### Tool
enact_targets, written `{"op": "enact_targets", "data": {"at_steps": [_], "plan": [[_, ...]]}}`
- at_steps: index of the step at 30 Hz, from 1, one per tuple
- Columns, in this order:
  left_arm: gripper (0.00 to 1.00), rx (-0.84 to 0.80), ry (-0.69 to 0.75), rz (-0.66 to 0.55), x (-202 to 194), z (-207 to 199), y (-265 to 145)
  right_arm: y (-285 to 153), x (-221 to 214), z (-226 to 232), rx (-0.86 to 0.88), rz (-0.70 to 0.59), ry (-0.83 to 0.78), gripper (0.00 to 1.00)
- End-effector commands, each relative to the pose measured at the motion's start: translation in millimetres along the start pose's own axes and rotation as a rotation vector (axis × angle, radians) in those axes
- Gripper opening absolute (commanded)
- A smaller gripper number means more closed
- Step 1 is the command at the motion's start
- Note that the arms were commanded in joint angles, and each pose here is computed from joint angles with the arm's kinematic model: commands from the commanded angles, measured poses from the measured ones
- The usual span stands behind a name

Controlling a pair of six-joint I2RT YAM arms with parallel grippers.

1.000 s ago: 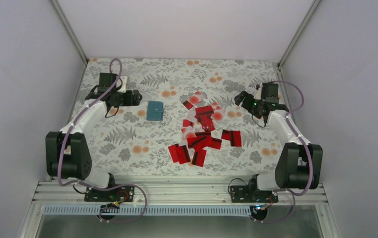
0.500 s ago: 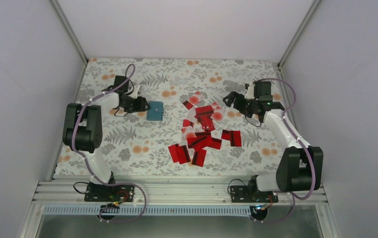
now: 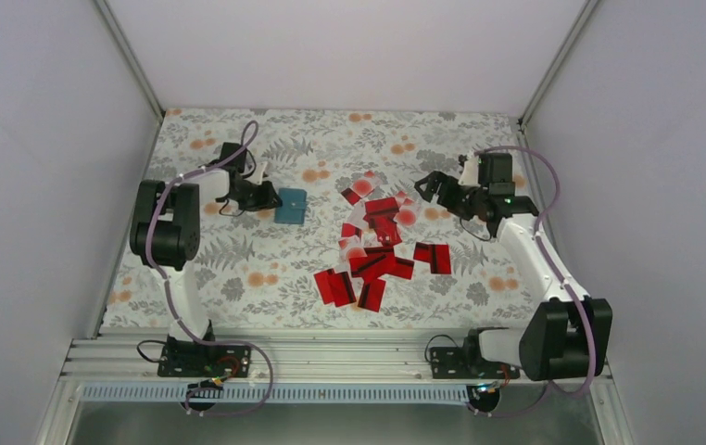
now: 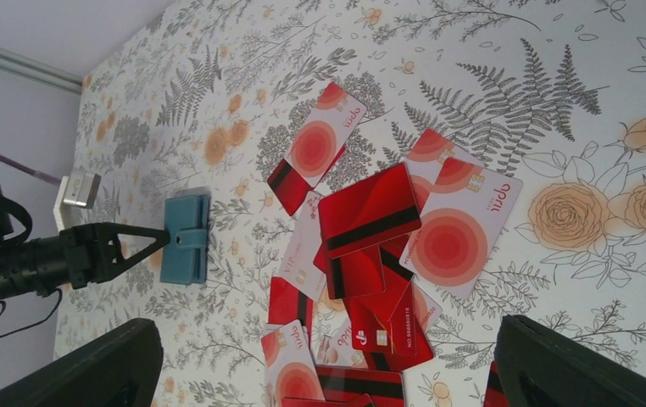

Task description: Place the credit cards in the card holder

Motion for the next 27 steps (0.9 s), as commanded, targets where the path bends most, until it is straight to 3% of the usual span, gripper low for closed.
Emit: {"op": "enact_targets", "data": {"at_steps": [1,5,12,27], "plan": [[0.13,-0.028,-0.026,0.021,-2.4,0.7,15.1,-7.6,-8.6,4.9,0.024,0.026,-0.012,0.99],[0.03,-0.068,-0.033,-0.024,-0.9,-6.7,8.0,-12.6,-10.0,9.4,0.047,0.017,-0.022,0.99],[0.02,-0.100,-0.025,-0.125,14.8,-31.1,-30.4,-0.2,-11.5,47.1,0.223,0.069,-0.102,0.99],[0.02,-0.269,0.099,-0.343,38.3,-112.4,-135.3,77.6,-26.4,136.2,0.462,0.346,-0.311,0.99]]}}
Point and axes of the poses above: each gripper's point midway between its finger pads, its own y axis out along the fingers, its own z axis along the line the jaws close on, x = y × z, the point moved 10 cm from there along -y, back along the fingers, and after that the axes turned 11 degrees about y, right-handed, at the moved point
